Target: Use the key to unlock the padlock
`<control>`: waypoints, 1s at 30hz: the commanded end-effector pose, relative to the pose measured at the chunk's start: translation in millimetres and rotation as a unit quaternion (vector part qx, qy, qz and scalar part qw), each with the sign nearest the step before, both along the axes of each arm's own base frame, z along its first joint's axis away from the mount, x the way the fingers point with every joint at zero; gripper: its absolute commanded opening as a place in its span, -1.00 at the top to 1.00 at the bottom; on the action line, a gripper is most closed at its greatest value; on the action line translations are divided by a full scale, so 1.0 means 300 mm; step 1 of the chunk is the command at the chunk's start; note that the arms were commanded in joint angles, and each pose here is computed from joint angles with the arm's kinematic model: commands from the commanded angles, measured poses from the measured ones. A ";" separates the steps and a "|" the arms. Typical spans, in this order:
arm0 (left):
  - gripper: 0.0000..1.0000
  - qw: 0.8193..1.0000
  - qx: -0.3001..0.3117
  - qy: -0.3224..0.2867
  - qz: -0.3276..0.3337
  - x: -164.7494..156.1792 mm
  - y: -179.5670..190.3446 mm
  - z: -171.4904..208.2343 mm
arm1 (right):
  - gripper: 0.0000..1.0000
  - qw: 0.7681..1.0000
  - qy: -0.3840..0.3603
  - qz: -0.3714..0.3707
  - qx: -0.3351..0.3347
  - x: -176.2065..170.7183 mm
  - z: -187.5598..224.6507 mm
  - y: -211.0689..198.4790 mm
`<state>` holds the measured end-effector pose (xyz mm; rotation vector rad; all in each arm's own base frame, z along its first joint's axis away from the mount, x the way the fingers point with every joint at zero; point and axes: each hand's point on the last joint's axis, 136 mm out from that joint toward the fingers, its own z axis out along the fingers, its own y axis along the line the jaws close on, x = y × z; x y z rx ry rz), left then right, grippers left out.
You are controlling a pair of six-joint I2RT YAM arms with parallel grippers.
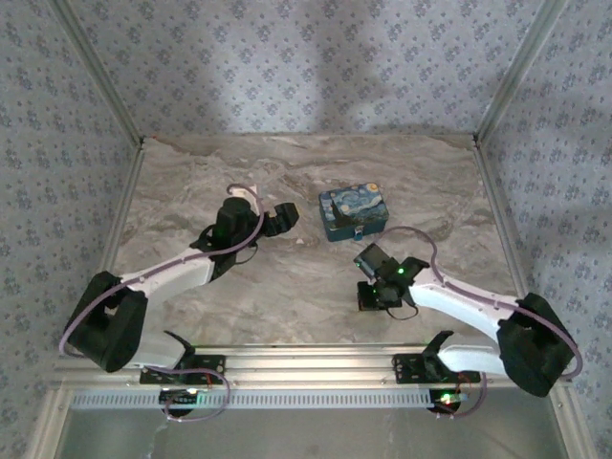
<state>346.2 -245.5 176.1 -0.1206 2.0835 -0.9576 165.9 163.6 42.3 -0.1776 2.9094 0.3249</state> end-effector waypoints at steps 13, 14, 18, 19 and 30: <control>-0.84 0.964 -0.203 0.164 -0.039 -0.070 -0.109 0.096 | 1.00 0.947 -0.290 0.081 0.113 0.347 0.389 0.166; -0.83 0.960 -0.214 0.178 -0.037 -0.071 -0.114 0.091 | 1.00 0.942 -0.302 0.079 0.120 0.365 0.411 0.174; -0.80 0.936 -0.267 0.224 -0.039 -0.077 -0.157 0.080 | 1.00 0.924 -0.340 0.082 0.156 0.426 0.493 0.234; -0.79 0.931 -0.281 0.230 -0.043 -0.079 -0.173 0.084 | 1.00 0.921 -0.344 0.085 0.161 0.438 0.505 0.249; -0.46 0.913 -0.317 0.251 -0.059 -0.083 -0.267 0.064 | 1.00 0.912 -0.342 0.114 0.196 0.480 0.529 0.383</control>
